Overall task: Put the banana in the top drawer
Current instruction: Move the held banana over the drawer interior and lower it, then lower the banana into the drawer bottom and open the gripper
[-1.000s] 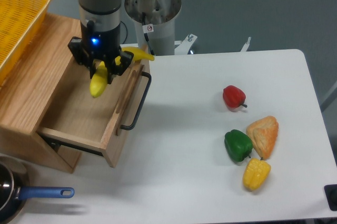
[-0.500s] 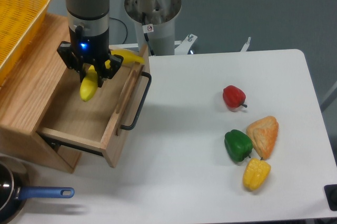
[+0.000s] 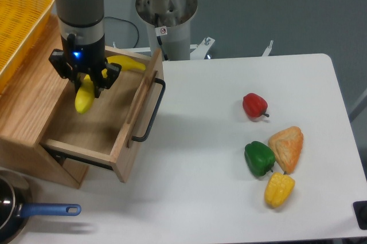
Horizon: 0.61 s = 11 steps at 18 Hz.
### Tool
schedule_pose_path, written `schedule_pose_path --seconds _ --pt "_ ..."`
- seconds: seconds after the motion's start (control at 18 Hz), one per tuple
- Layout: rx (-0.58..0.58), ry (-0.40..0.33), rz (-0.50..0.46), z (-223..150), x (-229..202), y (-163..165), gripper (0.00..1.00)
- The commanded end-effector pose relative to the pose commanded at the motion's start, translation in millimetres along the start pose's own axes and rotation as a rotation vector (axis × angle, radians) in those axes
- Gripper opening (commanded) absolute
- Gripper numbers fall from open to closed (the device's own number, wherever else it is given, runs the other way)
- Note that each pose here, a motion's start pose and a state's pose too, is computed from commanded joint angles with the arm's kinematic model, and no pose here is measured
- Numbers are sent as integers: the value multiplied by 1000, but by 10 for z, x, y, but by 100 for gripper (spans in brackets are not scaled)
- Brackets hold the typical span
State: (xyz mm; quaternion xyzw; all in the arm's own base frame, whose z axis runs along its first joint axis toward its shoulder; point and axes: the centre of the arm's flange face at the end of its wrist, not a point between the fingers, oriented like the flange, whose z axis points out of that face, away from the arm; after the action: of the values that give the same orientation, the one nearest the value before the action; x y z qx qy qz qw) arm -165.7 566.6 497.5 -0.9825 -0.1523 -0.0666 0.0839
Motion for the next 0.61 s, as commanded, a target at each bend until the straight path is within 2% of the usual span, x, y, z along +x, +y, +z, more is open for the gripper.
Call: schedule_pose_path --seconds 0.61 --pt "-39 -27 -2 190 -87 -60 35"
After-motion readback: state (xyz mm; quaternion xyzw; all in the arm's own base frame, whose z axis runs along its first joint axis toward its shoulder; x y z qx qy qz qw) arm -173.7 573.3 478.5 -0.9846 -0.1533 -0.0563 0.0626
